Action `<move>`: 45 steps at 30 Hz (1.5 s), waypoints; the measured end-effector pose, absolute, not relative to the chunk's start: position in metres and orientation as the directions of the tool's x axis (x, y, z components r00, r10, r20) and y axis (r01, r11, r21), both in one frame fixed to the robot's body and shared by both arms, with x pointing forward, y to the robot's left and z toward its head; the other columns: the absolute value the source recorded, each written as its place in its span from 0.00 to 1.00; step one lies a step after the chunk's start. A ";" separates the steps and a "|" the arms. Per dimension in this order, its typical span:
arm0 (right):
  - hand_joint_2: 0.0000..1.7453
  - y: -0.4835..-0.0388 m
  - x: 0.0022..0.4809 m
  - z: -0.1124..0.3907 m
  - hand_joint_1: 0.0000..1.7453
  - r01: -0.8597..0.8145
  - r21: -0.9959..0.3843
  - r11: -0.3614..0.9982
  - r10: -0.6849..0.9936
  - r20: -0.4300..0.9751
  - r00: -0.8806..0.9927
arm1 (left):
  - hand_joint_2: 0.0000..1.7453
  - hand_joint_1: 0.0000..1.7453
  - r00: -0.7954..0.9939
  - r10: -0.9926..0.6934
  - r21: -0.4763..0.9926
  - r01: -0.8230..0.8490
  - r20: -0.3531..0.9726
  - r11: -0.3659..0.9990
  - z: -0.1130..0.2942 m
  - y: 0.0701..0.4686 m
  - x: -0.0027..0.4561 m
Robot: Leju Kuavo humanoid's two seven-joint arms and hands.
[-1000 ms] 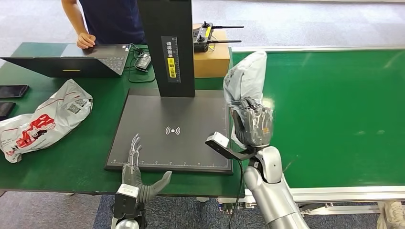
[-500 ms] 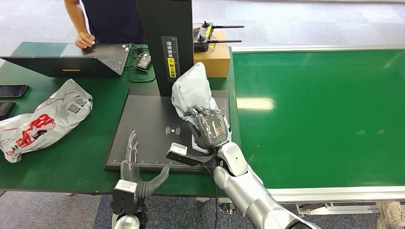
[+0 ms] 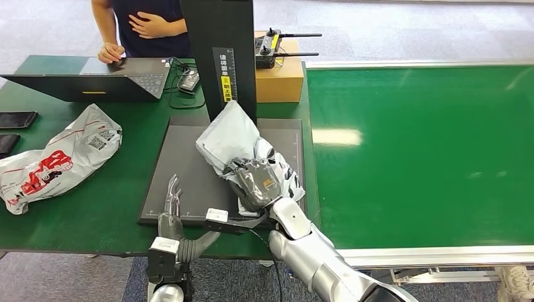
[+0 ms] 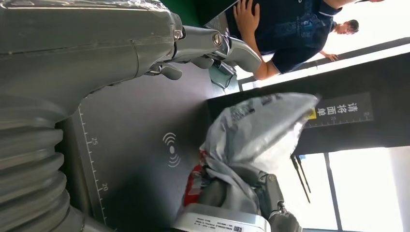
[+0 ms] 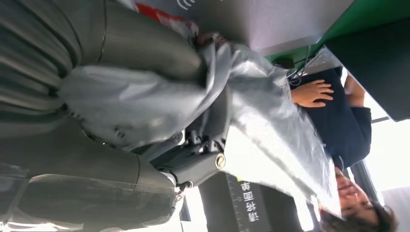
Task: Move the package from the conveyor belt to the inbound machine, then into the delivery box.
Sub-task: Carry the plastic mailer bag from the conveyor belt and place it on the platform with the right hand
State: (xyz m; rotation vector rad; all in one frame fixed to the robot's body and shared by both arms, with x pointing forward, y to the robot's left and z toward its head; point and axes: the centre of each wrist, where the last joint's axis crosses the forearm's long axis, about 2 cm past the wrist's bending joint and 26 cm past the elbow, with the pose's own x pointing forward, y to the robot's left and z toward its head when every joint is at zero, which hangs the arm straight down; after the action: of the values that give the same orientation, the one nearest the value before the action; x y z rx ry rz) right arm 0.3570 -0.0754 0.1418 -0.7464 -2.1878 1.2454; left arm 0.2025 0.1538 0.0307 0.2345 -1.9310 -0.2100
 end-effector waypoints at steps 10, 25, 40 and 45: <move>1.00 -0.073 0.355 0.136 0.00 0.174 -0.888 0.426 0.685 0.191 -0.704 | 1.00 0.00 -0.351 -0.265 0.269 -0.039 0.898 0.962 0.026 0.156 0.203; 1.00 -0.083 0.354 0.146 0.00 0.046 -0.652 0.757 0.432 0.447 -0.783 | 1.00 0.00 -0.380 -0.242 0.267 0.013 0.893 0.964 0.031 0.150 0.219; 1.00 -0.107 0.344 0.179 0.00 -0.366 -0.231 0.901 -0.116 0.685 -0.719 | 1.00 0.00 -0.375 -0.246 0.269 0.008 0.894 0.963 0.030 0.150 0.221; 1.00 -0.122 0.330 0.185 0.00 -0.397 -0.202 0.895 -0.180 0.653 -0.736 | 1.00 0.00 -0.376 -0.258 0.281 0.007 0.890 0.960 0.029 0.152 0.219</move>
State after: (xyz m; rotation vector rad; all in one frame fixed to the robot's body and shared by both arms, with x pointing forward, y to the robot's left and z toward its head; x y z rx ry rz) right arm 0.3303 -0.1220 0.1846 0.4120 -2.4003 0.4352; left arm 0.2195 0.1520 0.0286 0.1809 -1.9405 -0.2826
